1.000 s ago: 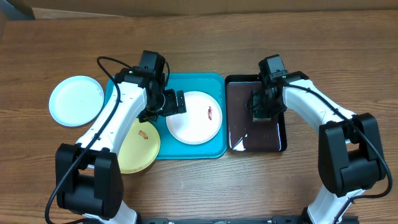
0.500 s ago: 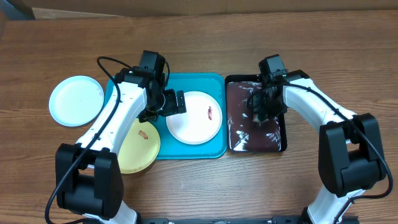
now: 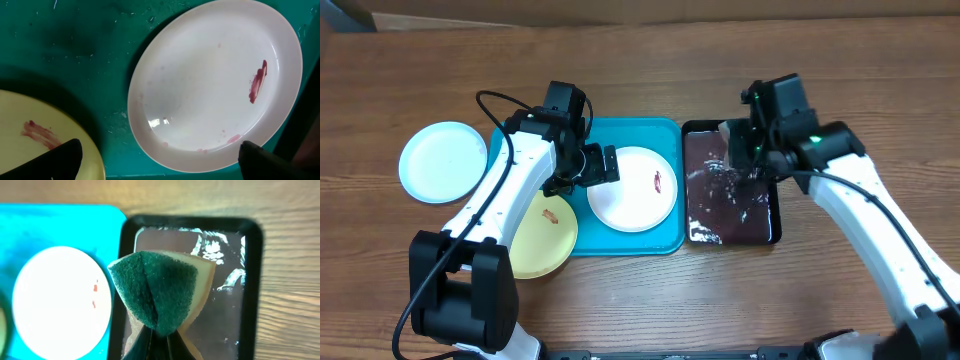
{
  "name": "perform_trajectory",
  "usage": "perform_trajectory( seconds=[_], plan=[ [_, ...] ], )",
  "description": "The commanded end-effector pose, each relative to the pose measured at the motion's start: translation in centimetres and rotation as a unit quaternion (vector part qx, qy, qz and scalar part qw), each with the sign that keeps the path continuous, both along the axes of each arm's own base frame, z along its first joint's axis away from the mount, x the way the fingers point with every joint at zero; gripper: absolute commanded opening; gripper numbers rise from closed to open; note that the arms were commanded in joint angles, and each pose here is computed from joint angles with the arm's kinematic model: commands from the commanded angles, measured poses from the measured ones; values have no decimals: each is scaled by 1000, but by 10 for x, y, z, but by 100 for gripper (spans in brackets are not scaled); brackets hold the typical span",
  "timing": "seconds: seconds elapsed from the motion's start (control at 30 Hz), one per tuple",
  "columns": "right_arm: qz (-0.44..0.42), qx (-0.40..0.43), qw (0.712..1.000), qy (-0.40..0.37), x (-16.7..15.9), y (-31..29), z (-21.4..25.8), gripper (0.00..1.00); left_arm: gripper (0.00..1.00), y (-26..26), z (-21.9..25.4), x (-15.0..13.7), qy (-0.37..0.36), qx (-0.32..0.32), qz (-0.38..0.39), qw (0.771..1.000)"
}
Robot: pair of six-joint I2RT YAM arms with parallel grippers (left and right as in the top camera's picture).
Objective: Clean dirty plates on tray and stack at the side
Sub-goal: 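Rub the held sponge in the black tray's water with the right gripper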
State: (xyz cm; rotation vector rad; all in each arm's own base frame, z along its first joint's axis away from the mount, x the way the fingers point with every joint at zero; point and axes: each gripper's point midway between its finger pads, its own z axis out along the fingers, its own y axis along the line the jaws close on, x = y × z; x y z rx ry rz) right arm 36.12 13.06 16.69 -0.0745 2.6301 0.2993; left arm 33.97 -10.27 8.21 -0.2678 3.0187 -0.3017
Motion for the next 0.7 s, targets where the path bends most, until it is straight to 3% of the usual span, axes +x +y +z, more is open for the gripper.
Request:
perform_trajectory(
  seconds=[0.0,0.67],
  plan=[
    [3,18,999,-50,-2,1,41,4,100,-1,1,-2,-1,3,-2,1000],
    [3,22,998,-62,-6,-1,51,4,100,-1,1,-2,-1,3,-2,1000]
  ],
)
